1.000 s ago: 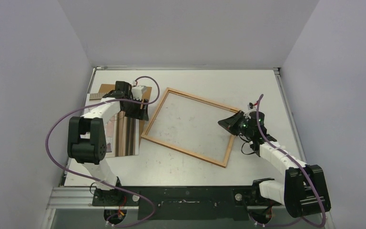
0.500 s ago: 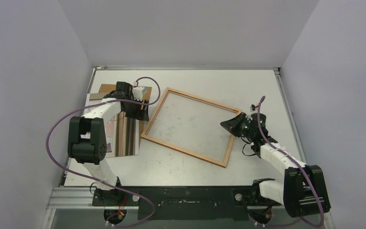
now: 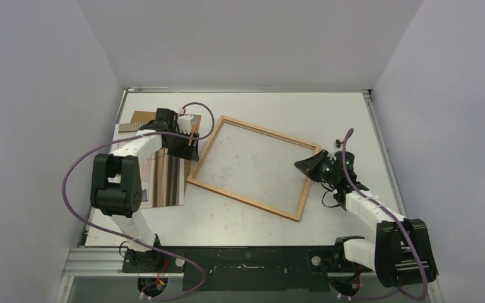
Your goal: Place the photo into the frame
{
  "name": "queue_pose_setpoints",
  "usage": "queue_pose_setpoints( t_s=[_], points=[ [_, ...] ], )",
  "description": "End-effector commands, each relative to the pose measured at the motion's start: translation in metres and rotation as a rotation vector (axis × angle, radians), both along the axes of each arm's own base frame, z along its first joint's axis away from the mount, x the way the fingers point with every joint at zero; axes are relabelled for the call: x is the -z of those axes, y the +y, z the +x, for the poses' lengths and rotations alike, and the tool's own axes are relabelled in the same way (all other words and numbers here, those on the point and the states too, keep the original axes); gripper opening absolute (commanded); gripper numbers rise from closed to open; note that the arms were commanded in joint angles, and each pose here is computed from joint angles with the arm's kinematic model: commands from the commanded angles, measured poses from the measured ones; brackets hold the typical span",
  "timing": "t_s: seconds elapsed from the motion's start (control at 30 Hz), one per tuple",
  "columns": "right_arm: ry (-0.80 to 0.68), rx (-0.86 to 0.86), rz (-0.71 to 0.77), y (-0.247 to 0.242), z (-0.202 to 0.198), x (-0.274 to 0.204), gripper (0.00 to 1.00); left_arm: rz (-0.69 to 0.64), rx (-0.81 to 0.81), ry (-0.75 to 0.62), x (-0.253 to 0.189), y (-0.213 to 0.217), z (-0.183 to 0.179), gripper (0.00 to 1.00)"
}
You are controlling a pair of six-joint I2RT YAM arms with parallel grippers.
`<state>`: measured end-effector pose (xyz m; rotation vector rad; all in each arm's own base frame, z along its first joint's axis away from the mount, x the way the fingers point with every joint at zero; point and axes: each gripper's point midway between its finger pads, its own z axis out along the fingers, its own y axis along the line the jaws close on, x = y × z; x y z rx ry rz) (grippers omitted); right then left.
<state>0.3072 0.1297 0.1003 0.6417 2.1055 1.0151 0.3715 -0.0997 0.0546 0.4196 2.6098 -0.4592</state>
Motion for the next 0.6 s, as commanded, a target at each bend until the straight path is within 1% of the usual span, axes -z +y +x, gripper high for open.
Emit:
queue_pose_setpoints(
  t_s=[0.0,0.57],
  points=[
    [-0.08,0.014,-0.011,-0.005,0.011,-0.01,0.05,0.006,0.015,-0.044,-0.002,-0.004,0.011,0.61],
    [-0.031,-0.016,-0.007,-0.007,0.006,0.002,0.05,0.082,0.036,-0.071,0.004,-0.008,0.016,0.61]
  ],
)
